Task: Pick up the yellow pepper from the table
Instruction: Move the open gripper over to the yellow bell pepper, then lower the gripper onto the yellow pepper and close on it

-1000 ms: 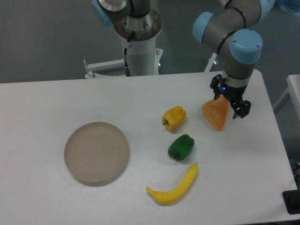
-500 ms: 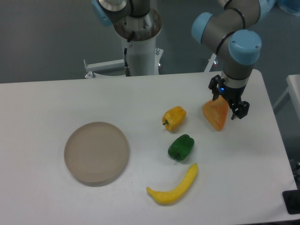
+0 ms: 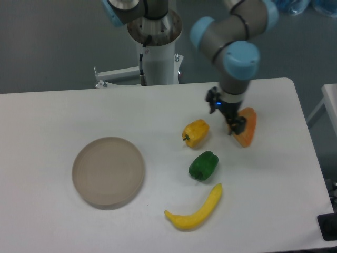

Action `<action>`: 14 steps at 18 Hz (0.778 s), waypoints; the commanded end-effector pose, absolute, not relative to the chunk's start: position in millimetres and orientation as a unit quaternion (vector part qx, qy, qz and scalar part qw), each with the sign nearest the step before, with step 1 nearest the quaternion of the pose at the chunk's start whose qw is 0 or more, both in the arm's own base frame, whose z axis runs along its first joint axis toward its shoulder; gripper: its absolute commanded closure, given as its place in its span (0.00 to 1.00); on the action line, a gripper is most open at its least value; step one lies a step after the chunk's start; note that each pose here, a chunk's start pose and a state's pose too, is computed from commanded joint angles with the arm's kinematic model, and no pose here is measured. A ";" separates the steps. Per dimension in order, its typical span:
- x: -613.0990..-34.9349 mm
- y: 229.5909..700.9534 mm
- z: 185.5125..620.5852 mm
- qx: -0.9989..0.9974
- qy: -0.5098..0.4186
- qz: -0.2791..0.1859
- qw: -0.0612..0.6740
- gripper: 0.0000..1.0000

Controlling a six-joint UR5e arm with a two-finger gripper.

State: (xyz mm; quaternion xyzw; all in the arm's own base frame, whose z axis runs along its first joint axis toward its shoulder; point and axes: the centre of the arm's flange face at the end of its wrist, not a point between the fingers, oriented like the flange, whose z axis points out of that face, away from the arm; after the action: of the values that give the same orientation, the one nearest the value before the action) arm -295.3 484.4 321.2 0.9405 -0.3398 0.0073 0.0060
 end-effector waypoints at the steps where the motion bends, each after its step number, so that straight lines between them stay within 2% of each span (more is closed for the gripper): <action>1: -292.7 481.8 318.7 0.942 -0.335 0.011 0.008 0.00; 6: -277.3 483.1 306.3 0.961 -0.277 0.020 0.013 0.00; 9: -271.7 500.1 301.7 0.965 -0.262 -0.010 -0.009 0.00; 14: -279.9 513.8 285.5 0.967 -0.252 -0.020 -0.029 0.00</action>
State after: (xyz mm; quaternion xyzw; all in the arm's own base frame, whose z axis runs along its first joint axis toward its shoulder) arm -279.9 513.8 285.5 0.9670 -0.2522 -0.0203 -0.0290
